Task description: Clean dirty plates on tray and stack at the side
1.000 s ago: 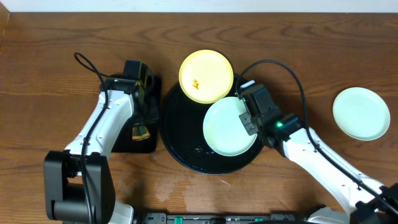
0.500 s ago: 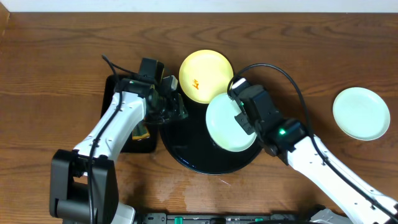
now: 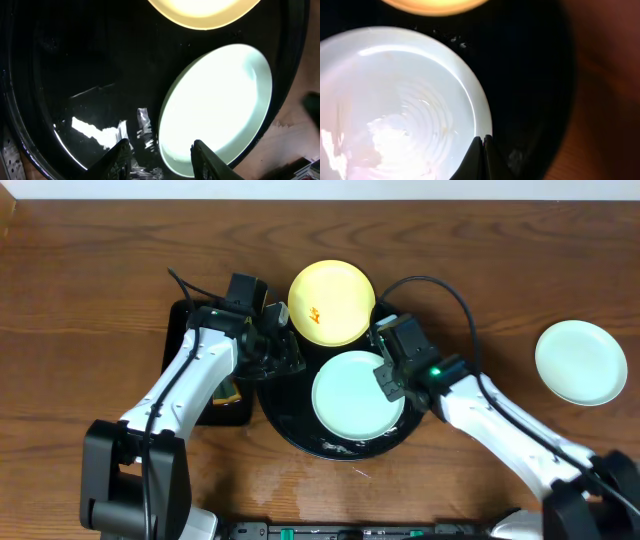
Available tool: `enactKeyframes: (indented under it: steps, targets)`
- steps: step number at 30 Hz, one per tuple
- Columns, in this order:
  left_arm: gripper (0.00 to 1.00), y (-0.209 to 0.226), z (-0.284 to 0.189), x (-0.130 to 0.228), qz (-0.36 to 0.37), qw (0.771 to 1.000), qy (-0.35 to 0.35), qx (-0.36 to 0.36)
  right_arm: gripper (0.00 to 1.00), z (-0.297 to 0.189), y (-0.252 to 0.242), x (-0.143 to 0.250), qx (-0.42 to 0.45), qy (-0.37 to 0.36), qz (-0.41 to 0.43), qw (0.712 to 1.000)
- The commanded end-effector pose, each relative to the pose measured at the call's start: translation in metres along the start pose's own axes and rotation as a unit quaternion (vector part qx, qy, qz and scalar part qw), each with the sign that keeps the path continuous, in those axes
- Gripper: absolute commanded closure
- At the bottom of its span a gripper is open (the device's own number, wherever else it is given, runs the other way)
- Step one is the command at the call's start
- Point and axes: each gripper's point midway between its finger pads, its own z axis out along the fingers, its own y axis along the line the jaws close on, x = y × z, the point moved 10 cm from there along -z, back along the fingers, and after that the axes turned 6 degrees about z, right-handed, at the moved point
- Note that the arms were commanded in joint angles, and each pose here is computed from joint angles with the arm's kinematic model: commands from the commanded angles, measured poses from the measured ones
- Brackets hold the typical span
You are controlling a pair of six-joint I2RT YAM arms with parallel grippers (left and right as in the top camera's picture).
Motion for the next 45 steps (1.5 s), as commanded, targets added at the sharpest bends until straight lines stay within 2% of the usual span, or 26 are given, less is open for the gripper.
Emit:
enactKeyframes:
  steps: [1, 5, 7, 10, 11, 13, 22, 25, 27, 30, 38, 45]
  targets:
    - [0.59, -0.007, -0.008, -0.006, 0.02, 1.0, -0.015, 0.01, 0.99, 0.018, 0.001, 0.0, -0.011, 0.022, 0.03, 0.999]
    - [0.58, -0.007, -0.008, -0.006, 0.02, 1.0, -0.015, 0.01, 0.99, 0.027, -0.003, 0.004, -0.022, 0.043, 0.061, 0.997]
    - [0.58, -0.007, -0.008, -0.006, 0.02, 1.0, -0.015, 0.01, 0.84, 0.028, -0.009, 0.003, -0.064, 0.052, 0.081, 0.993]
    - [0.58, -0.007, -0.008, -0.006, 0.02, 1.0, -0.015, 0.01, 0.55, 0.028, -0.02, 0.004, -0.125, 0.064, 0.098, 0.985]
    - [0.55, -0.007, -0.008, -0.006, 0.02, 1.0, -0.015, 0.01, 0.5, 0.028, -0.026, 0.005, -0.144, 0.069, 0.101, 0.982]
    - [0.54, -0.007, -0.008, -0.006, 0.02, 1.0, -0.015, 0.01, 0.47, 0.029, -0.034, 0.009, -0.174, 0.082, 0.107, 0.975]
    - [0.53, -0.007, -0.008, -0.006, 0.022, 1.0, -0.015, 0.01, 0.54, 0.058, -0.04, 0.03, -0.229, 0.147, 0.124, 0.954]
    - [0.53, -0.007, -0.008, -0.006, 0.021, 1.0, -0.015, 0.01, 0.7, 0.07, -0.039, 0.033, -0.229, 0.156, 0.126, 0.953]
    - [0.53, -0.007, -0.008, -0.006, 0.021, 1.0, -0.015, 0.01, 0.89, 0.074, -0.04, 0.034, -0.228, 0.157, 0.129, 0.952]
    - [0.53, -0.007, -0.008, -0.006, 0.021, 1.0, -0.015, 0.01, 0.99, 0.071, -0.043, 0.031, -0.218, 0.151, 0.143, 0.954]
    - [0.53, -0.007, -0.008, -0.006, 0.022, 1.0, -0.016, 0.008, 0.99, 0.029, -0.057, 0.005, -0.133, 0.061, 0.126, 0.981]
    - [0.53, -0.007, -0.008, -0.006, 0.022, 1.0, -0.016, 0.008, 0.99, -0.016, -0.063, -0.013, -0.054, -0.032, 0.098, 0.993]
